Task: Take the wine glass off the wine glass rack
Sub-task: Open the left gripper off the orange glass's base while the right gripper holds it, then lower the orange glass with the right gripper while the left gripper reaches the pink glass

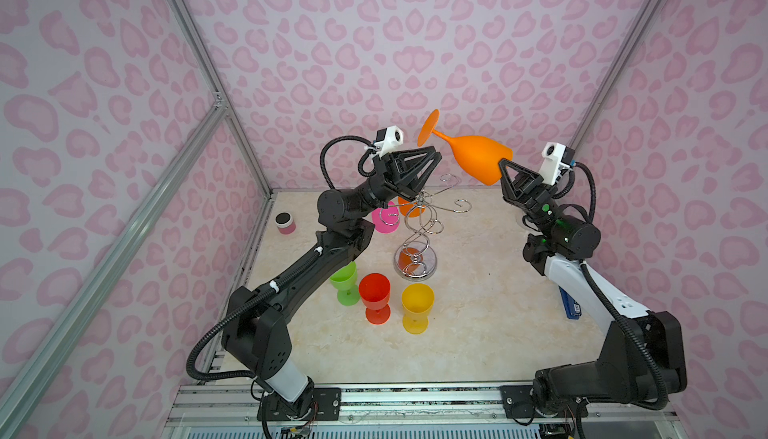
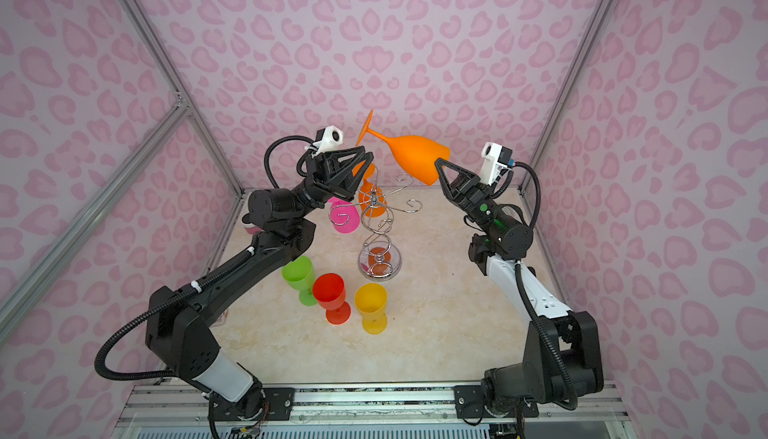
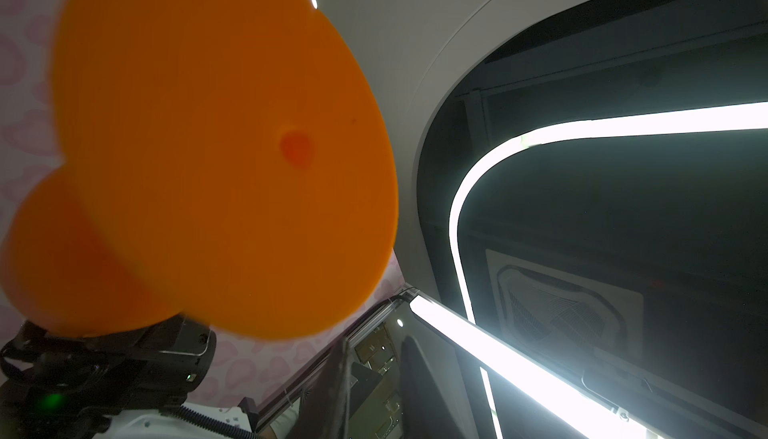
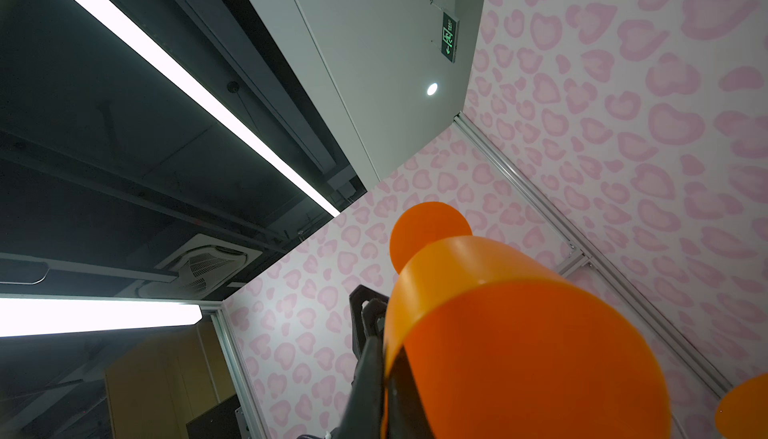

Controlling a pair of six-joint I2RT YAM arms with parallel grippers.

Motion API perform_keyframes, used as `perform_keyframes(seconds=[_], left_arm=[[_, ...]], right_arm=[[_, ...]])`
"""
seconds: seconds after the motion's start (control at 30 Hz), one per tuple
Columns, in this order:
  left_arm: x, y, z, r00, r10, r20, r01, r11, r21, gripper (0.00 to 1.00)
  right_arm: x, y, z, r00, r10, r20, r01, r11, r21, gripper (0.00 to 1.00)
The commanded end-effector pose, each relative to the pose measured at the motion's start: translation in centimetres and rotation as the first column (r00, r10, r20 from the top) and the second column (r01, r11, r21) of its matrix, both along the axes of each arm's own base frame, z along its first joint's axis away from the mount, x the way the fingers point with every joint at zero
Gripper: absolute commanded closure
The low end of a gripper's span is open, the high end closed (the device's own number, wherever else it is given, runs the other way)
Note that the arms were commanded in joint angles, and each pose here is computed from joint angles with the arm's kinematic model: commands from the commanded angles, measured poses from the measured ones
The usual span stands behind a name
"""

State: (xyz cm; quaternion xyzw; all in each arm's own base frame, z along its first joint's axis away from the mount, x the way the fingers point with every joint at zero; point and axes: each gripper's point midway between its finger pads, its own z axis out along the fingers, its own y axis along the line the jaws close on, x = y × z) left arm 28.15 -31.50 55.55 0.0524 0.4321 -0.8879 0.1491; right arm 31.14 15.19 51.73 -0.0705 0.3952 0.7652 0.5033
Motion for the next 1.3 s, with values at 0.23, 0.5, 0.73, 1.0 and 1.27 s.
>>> perform_keyframes(seconds=[0.23, 0.5, 0.73, 1.0, 1.27], left_arm=[[-2.3, -0.2, -0.3, 0.980, 0.045, 0.193, -0.064, 0.993, 0.094, 0.69], [-2.1, 0.4, -1.4, 0.924, 0.163, 0.345, -0.255, 0.937, 0.241, 0.65], [0.8, 3.7, -3.5, 0.854, 0.333, 0.399, -0.478, 0.804, 0.353, 0.59], [2.8, 6.1, -4.7, 0.779, 0.441, 0.446, -0.616, 0.670, 0.413, 0.57], [4.4, 7.3, -7.2, 0.747, 0.479, 0.461, -0.665, 0.545, 0.511, 0.56]], right_arm=[[1.5, -5.3, -0.8, 0.946, -0.319, -0.063, 0.296, 0.924, -0.243, 1.00], [0.8, -12.5, -9.5, 0.540, -0.838, -0.076, 0.423, 0.349, -0.836, 1.00], [-3.2, -14.0, -19.4, 0.477, -0.861, -0.174, 0.102, 0.251, -0.963, 1.00], [-5.8, -9.9, -26.4, 0.549, -0.823, -0.147, -0.144, 0.081, -0.986, 1.00], [-6.0, -4.4, -30.9, 0.671, -0.735, -0.096, -0.262, -0.114, -0.958, 1.00]])
